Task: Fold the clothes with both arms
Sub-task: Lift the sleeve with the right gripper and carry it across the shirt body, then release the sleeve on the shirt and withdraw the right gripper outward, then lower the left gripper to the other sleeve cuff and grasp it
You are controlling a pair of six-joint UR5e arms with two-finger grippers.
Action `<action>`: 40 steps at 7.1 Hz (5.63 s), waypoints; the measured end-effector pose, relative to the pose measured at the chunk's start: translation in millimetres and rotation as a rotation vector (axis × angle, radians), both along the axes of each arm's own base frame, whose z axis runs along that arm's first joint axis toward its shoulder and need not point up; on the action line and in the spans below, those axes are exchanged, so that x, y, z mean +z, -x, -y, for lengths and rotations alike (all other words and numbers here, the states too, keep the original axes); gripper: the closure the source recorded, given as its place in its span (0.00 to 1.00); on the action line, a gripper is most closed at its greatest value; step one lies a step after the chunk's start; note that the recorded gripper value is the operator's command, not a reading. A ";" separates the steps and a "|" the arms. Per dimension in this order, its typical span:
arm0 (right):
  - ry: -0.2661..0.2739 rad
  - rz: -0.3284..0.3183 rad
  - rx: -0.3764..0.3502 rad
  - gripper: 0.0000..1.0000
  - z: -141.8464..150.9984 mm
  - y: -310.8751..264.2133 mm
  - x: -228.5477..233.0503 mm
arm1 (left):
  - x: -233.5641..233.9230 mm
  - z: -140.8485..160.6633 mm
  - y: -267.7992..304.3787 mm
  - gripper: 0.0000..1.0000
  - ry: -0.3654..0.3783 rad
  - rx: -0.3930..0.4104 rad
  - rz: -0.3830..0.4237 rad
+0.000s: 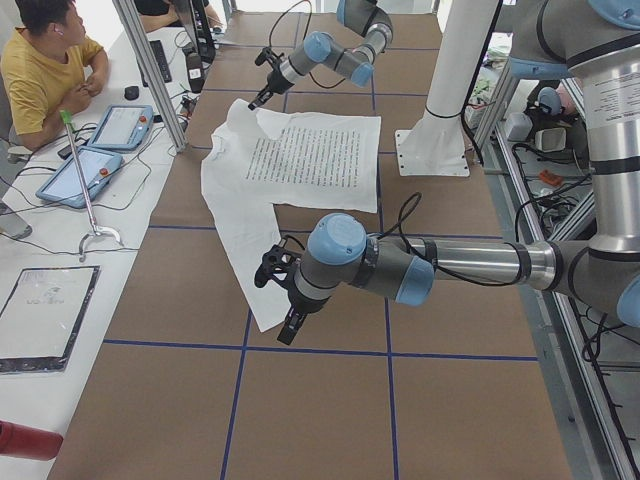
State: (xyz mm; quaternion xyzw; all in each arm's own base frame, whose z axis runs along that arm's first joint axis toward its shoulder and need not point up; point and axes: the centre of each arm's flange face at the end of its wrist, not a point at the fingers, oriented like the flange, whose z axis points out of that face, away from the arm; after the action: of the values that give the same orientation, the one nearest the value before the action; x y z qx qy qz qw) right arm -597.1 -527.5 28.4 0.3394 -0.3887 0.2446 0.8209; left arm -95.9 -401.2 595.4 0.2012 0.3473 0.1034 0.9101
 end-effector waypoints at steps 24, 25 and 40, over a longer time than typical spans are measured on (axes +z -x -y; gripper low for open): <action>0.243 -0.197 -0.599 0.00 -17.2 -513.5 367.4 | 66.5 15.2 -248.1 0.08 -0.120 -0.109 -0.163; 0.246 -0.198 -0.599 0.00 -18.1 -514.1 369.2 | 74.3 12.6 -254.3 0.10 -0.113 -0.106 -0.150; 0.259 -0.201 -0.590 0.00 -19.6 -514.7 374.3 | 92.8 8.9 -286.8 1.00 -0.127 -0.053 -0.135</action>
State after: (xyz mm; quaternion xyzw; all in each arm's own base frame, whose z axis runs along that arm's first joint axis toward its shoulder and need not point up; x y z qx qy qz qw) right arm -82.4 -507.9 402.7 0.1274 -0.3531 0.0092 0.9268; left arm 190.9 -410.1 688.3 0.2741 0.3950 0.0872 0.8725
